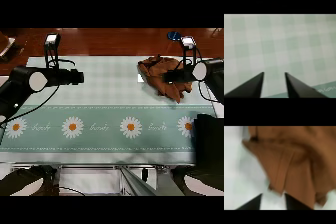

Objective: Fold the shirts.

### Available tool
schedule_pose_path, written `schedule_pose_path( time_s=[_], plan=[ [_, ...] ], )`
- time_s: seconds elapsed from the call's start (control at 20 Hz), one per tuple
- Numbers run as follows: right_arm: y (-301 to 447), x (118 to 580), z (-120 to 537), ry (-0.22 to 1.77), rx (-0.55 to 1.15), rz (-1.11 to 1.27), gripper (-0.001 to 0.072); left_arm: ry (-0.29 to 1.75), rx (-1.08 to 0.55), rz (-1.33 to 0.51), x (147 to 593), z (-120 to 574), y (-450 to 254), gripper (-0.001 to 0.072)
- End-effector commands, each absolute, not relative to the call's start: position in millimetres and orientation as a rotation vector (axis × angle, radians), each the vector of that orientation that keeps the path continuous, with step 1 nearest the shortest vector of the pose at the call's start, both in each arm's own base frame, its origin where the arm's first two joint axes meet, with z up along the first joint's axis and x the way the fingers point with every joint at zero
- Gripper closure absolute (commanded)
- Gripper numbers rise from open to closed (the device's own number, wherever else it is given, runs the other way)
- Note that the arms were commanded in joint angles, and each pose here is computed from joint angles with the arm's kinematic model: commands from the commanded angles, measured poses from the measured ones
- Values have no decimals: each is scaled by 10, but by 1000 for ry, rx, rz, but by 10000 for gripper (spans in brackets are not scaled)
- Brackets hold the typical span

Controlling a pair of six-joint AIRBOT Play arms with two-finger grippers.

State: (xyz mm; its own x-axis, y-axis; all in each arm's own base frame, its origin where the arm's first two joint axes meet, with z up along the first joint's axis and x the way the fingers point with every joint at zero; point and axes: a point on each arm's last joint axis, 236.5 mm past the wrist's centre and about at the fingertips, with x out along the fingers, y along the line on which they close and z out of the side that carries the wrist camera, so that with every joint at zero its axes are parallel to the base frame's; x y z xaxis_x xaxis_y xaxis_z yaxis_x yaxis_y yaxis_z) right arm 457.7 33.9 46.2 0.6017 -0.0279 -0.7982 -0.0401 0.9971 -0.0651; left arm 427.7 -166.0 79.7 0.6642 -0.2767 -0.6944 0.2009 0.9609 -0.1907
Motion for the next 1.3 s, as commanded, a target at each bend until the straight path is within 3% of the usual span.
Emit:
schedule_pose_path(
  time_s=[0.0,0.25,0.55,0.6,0.75,0.85,1.05,1.25],
  plan=[
    [118,5191,697,665,-111,-44,297,649,-133,-285,4595,958,-1750,197],
    [-375,5518,-187,917,29,-146,299,713,-121,-278,4640,634,-1784,197],
    [-138,5348,-900,1205,120,-60,314,764,-148,-277,4579,525,-1813,198],
    [-81,5264,-950,1247,144,-48,385,800,-171,-279,4520,475,-1835,198],
    [147,4973,-954,1366,138,84,688,964,-161,-271,4215,265,-1794,198],
    [268,4815,-814,1413,176,147,689,1126,-84,-234,3902,174,-1558,198],
    [524,5032,275,1132,212,255,690,1218,7,-194,3364,513,-1048,198],
    [776,5042,1815,722,226,358,690,984,-181,-261,2896,1026,-1200,198]
  ],
)
